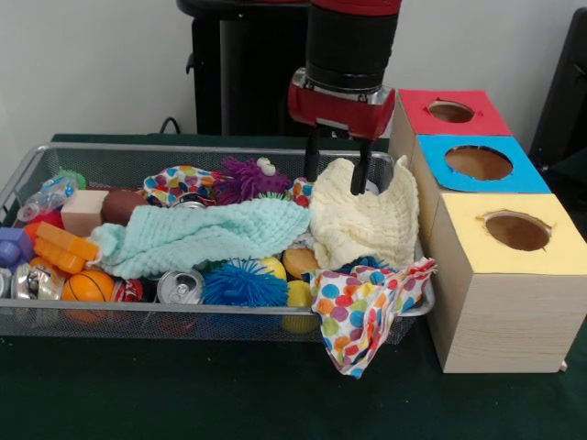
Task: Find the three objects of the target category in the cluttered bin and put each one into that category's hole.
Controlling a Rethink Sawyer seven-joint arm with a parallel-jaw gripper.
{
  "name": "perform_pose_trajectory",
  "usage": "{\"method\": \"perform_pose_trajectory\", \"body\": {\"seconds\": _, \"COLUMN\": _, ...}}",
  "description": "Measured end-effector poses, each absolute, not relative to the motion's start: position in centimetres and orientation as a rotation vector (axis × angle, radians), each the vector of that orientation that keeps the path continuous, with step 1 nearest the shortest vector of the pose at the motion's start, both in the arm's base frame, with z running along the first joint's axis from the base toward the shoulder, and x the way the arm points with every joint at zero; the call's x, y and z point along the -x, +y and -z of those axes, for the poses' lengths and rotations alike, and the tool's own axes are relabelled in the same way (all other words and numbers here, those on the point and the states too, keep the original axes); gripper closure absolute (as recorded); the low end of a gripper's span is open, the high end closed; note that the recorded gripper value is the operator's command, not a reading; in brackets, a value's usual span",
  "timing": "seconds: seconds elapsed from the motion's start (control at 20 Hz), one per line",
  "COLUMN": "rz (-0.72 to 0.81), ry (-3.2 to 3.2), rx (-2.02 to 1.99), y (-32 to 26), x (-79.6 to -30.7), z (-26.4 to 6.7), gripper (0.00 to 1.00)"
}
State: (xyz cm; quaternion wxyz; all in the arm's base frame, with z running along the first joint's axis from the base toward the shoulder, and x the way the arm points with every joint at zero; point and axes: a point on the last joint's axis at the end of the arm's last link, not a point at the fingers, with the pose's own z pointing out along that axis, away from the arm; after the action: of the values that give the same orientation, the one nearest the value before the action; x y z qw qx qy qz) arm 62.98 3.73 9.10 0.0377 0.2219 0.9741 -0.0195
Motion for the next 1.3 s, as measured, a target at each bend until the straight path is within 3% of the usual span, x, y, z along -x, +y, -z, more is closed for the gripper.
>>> {"method": "perform_pose_trajectory", "body": {"seconds": 0.65, "rz": 0.001, "ry": 2.976, "rx": -0.832, "y": 0.2, "x": -63.4, "z": -8.0, "gripper": 0.00}}
{"method": "perform_pose_trajectory", "body": {"seconds": 1.3, "rz": -0.059, "ry": 3.001, "rx": -0.888, "y": 0.6, "x": -62.7, "z": -6.7, "gripper": 0.00}}
